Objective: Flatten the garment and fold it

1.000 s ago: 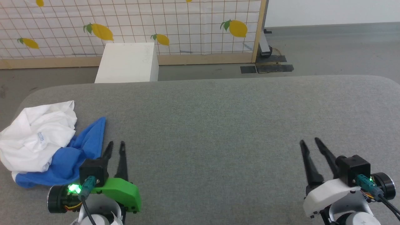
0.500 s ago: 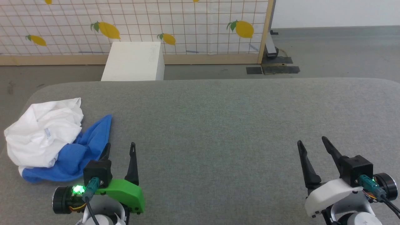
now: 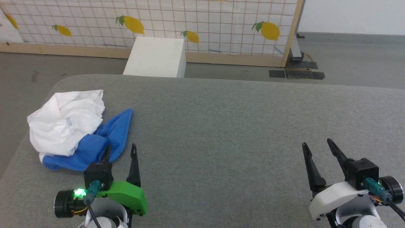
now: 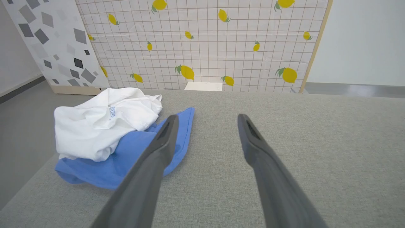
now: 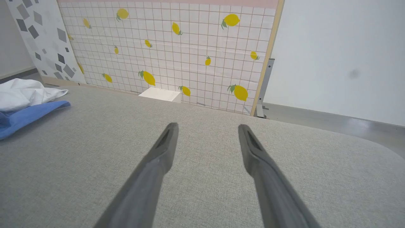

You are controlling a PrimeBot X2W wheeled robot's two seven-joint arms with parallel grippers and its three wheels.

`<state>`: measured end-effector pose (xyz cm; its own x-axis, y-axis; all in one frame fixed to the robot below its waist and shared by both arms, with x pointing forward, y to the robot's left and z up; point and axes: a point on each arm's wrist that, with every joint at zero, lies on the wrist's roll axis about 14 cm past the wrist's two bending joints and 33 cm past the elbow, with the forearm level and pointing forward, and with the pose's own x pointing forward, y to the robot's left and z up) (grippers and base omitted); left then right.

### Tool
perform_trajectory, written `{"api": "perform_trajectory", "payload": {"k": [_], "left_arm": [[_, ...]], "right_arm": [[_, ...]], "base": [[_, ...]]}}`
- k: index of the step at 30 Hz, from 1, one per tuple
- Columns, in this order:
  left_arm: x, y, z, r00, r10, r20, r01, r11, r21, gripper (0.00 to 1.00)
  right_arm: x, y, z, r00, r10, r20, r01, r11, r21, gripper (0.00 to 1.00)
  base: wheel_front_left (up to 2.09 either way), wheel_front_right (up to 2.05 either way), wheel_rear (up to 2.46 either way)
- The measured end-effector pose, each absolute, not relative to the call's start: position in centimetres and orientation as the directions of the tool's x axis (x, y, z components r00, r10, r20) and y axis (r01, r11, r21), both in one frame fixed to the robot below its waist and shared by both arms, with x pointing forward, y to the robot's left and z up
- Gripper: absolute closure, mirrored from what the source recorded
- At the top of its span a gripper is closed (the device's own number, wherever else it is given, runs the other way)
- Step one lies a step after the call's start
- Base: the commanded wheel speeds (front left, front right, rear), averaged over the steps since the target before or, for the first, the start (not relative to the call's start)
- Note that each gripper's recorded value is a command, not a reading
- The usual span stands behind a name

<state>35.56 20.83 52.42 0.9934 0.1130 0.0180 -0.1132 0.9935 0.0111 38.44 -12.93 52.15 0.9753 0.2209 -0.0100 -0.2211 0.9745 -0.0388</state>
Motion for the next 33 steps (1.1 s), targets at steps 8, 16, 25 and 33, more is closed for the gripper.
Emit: {"api": "perform_trajectory", "payload": {"k": [8,16,25,33], "left_arm": [[34.3,22.7,52.3,0.984,0.177,0.024,-0.177,0.984,0.004,0.00],[33.1,24.4,52.2,0.970,0.243,0.030,-0.243,0.970,-0.017,0.00],[31.8,26.1,52.2,0.951,0.308,0.038,-0.307,0.951,-0.024,0.00],[31.0,27.2,52.2,0.935,0.351,0.045,-0.350,0.936,-0.028,0.00]], "right_arm": [[39.1,-11.1,52.1,0.963,0.270,-0.010,-0.270,0.962,-0.038,0.00],[39.7,-9.4,52.1,0.948,0.318,-0.007,-0.318,0.947,-0.038,0.00],[40.3,-7.6,52.2,0.932,0.363,-0.002,-0.363,0.931,-0.037,0.00],[40.9,-6.0,52.4,0.916,0.402,0.008,-0.401,0.915,-0.035,0.00]], "base": [[0.00,0.00,0.00],[0.00,0.00,0.00],[0.00,0.00,0.00],[0.00,0.00,0.00]]}}
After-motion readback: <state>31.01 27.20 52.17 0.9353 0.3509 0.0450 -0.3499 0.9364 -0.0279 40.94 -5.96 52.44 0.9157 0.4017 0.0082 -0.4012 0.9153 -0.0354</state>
